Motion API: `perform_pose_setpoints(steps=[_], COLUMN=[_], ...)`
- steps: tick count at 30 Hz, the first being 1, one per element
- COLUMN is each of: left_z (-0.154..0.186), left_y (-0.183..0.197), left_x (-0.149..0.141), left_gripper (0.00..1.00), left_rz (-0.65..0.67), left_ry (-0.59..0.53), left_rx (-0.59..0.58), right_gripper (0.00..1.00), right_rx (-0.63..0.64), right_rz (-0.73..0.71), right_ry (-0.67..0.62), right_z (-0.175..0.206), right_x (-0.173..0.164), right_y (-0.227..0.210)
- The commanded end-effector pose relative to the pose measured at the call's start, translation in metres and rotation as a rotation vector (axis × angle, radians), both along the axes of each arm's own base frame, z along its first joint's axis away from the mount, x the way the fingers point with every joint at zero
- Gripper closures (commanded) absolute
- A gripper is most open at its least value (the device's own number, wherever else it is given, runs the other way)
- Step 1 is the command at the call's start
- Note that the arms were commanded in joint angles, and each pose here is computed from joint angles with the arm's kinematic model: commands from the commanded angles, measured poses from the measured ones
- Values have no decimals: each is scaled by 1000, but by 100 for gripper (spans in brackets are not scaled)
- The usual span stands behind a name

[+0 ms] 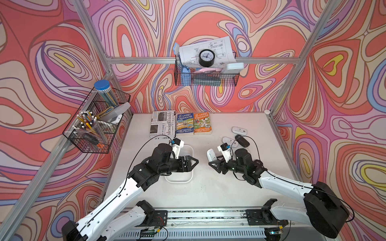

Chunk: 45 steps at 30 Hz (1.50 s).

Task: Put the mouse in the storage box
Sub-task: Pick up the mouse from the center of the board.

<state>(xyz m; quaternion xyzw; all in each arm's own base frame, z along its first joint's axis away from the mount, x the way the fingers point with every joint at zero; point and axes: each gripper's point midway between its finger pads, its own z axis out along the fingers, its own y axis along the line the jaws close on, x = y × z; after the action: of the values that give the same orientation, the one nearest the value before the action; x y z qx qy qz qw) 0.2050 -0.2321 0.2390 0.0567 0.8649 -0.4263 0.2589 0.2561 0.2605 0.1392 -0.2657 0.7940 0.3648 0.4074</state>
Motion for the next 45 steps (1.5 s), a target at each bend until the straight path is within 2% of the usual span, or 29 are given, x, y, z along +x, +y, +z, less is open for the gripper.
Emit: perform_pose_setpoints(steps=[1, 4, 8, 13, 20, 26, 35, 36, 37, 40, 41, 45], left_z=[6, -8, -3, -6, -24, -33, -37, -38, -39, -45, -46, -48], left_y=[-20, -27, -40, -56, -68, -71, -75, -72, -69, -45, -32, 43], left_x=[2, 5, 14, 21, 33, 42, 45, 46, 48, 52, 54, 68], left_gripper=[22, 23, 23, 24, 35, 53, 97, 100, 100, 100, 100, 100], left_rz=[-71, -81, -91, -115, -109, -99, -101, -90, -76, -9, 22, 226], left_ry=[8, 57, 49, 57, 74, 79, 83, 77, 72, 53, 33, -54], left_rx=[-89, -89, -139, -121, -46, 12, 37, 55, 78, 210, 278, 639], right_gripper=[54, 54, 54, 55, 55, 55, 55, 52, 43, 6, 2, 2], right_rx=[107, 95, 65, 68, 62, 56, 44, 40, 38, 33, 29, -16], right_rz=[108, 147, 185, 219, 267, 284, 288, 287, 285, 242, 222, 115], right_ry=[-160, -192, -176, -162, -137, -120, -102, -97, -93, -90, -91, -85], right_z=[43, 48, 46, 43, 36, 33, 28, 27, 26, 24, 22, 11], right_x=[-10, -12, -10, -12, -20, -24, -24, -24, -24, -20, -18, -7], right_y=[15, 19, 26, 36, 43, 45, 46, 46, 46, 42, 40, 27])
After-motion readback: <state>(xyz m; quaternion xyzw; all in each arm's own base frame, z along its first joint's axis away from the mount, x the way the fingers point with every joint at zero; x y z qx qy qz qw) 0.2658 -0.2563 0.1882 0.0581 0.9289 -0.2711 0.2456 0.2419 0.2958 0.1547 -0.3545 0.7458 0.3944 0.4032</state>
